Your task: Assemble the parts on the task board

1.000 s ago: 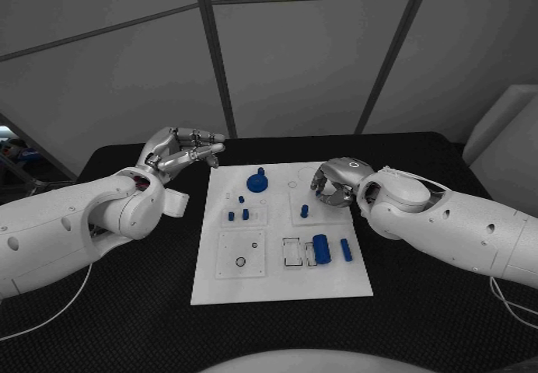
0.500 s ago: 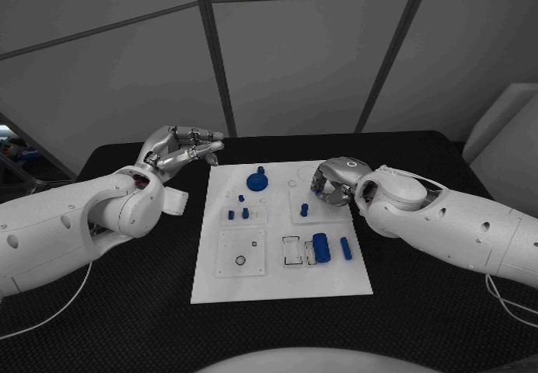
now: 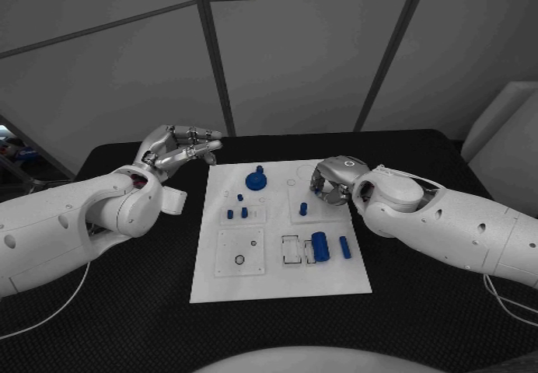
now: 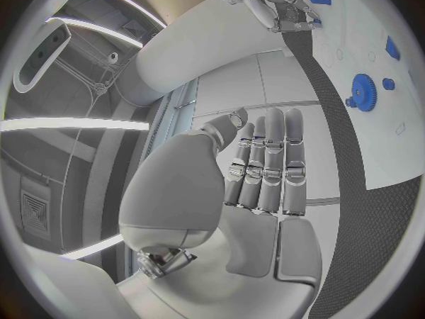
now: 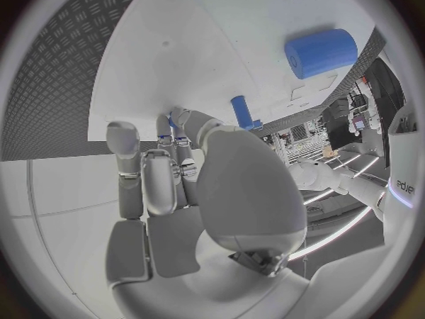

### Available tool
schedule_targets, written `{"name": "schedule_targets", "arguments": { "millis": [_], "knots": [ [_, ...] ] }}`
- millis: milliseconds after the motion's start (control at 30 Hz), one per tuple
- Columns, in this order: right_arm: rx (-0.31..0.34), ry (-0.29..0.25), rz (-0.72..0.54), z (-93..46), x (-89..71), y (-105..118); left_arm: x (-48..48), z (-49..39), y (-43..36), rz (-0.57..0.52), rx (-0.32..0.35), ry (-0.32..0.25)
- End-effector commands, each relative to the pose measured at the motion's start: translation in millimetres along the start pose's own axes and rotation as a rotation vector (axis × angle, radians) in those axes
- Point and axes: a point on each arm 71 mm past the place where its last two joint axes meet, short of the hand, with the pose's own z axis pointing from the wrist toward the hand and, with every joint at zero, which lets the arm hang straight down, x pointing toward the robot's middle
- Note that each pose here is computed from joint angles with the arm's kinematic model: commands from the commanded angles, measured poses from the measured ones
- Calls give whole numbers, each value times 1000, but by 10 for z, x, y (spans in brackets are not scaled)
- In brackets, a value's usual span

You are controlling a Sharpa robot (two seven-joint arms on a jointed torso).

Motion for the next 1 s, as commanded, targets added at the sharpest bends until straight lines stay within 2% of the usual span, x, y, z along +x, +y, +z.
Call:
{"name": "schedule_targets", "arguments": {
  "millis": [33,467,1000],
  "knots": [
    [7,-10,-21,-14,24,13,-8,6,-8,-2,3,-6],
    [1,-100,-1,-66,-54,37,-39,11,4,3,-3,-15],
    [-23,-136,18,-205,-140,84,-88,15,20,9,-8,-27]
  ]
}}
